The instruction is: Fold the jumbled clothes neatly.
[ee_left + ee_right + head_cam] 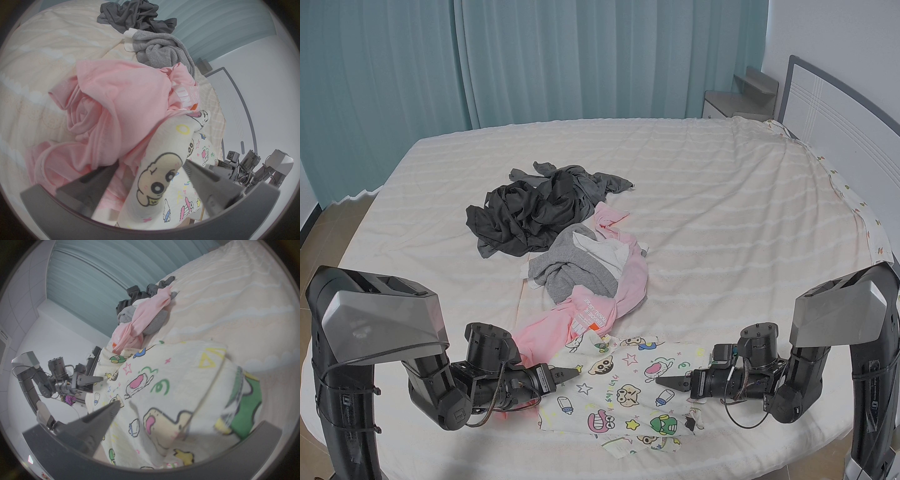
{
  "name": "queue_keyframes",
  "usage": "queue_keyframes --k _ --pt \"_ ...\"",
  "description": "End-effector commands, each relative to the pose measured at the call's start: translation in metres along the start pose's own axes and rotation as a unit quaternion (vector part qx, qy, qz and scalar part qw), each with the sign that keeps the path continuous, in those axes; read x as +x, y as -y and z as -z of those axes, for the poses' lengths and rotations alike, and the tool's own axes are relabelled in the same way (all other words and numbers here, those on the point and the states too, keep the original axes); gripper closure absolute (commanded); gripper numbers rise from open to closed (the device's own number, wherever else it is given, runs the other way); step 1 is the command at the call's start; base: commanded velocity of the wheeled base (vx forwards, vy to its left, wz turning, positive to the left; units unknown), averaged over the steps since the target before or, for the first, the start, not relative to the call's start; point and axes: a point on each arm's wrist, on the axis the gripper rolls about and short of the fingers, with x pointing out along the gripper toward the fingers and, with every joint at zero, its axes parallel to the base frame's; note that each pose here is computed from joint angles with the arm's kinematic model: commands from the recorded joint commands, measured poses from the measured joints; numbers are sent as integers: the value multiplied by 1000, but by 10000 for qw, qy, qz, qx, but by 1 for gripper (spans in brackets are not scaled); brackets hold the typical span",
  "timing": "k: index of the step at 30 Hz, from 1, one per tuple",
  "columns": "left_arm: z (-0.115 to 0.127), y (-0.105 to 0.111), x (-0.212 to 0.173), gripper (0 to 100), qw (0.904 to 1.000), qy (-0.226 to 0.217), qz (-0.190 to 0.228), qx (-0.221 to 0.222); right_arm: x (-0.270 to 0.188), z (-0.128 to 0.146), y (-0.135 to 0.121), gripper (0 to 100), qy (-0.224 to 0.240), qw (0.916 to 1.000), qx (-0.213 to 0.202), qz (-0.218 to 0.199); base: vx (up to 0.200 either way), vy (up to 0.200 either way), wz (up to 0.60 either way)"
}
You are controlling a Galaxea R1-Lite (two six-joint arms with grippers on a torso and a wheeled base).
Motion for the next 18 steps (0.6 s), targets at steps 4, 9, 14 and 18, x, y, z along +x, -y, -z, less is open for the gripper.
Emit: queue_keyframes --k 4,9,14,18 --pt "-22 18 -55 0 9972 678 328 7 -43 -31 -29 0 801 9964 -185 195 0 0 0" --pt "-31 36 -112 0 9890 1312 668 108 -92 -45 -45 0 1347 9903 -266 233 0 0 0" --pt "-32 49 -160 0 9756 1913 1046 264 -130 -61 -48 0 2146 9744 -243 631 0 0 0" --pt "-12 64 -220 0 9527 2565 1534 558 -187 -63 -70 0 3018 9499 -424 689 0 0 0"
